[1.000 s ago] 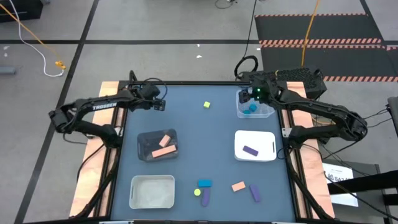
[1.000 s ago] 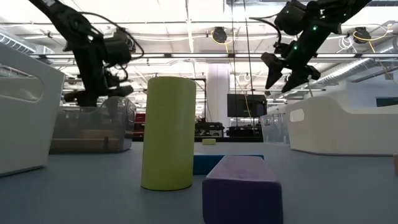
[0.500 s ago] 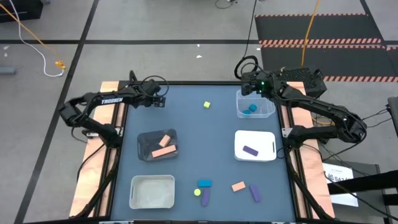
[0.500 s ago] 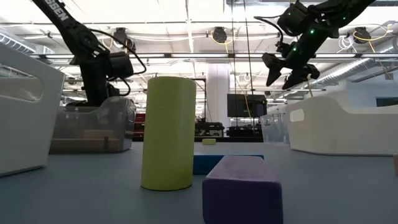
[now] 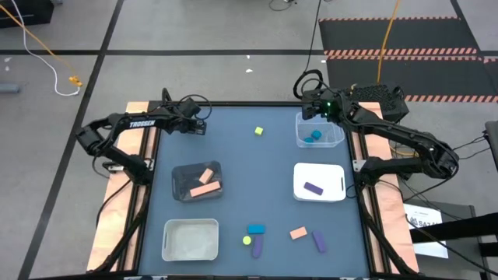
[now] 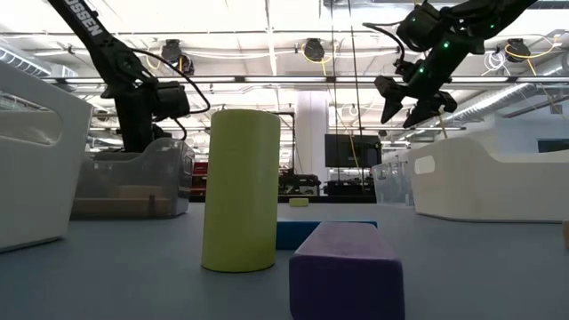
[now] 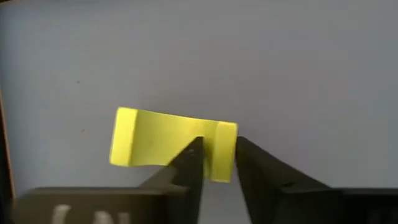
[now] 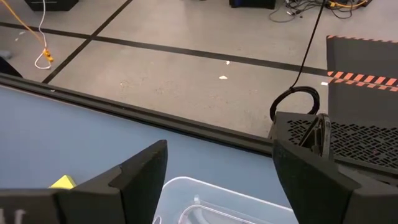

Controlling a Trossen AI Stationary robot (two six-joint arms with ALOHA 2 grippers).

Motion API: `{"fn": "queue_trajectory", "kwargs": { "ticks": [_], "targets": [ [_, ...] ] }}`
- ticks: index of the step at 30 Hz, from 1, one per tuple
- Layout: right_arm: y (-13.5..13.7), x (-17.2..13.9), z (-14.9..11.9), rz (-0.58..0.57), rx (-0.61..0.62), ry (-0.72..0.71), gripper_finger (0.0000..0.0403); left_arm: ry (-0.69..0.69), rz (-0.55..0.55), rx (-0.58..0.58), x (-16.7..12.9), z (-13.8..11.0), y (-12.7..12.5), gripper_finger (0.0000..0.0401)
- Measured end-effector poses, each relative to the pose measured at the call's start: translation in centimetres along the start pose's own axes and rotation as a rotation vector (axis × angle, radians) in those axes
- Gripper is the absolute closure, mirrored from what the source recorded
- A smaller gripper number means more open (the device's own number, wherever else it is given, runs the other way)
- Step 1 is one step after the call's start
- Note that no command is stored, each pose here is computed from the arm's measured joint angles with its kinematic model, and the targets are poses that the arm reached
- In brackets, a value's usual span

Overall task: Sort & place blocks by color
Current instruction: Put the top left yellow block into the gray bin

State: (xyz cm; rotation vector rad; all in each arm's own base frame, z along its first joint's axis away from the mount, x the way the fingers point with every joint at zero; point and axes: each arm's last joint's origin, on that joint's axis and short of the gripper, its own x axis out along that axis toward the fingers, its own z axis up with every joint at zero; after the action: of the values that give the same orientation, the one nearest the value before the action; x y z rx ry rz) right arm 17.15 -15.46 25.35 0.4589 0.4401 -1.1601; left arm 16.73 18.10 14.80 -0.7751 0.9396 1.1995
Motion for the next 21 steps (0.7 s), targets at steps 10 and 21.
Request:
{"fn": "queue_trajectory", "kwargs": {
  "ticks": [10,21],
  "targets": [
    [0.0,0.0,0.0,-0.001,-0.011,0.000,0.0124,0.009,-0.089,-0.062,-0.6,0.2,-0.2,0.0367],
    [0.0,0.0,0.0,-0.001,-0.010,0.000,0.0124,-0.307,-0.845,-0.067,-9.0,2.5,-3.4,0.0370]
  ]
}}
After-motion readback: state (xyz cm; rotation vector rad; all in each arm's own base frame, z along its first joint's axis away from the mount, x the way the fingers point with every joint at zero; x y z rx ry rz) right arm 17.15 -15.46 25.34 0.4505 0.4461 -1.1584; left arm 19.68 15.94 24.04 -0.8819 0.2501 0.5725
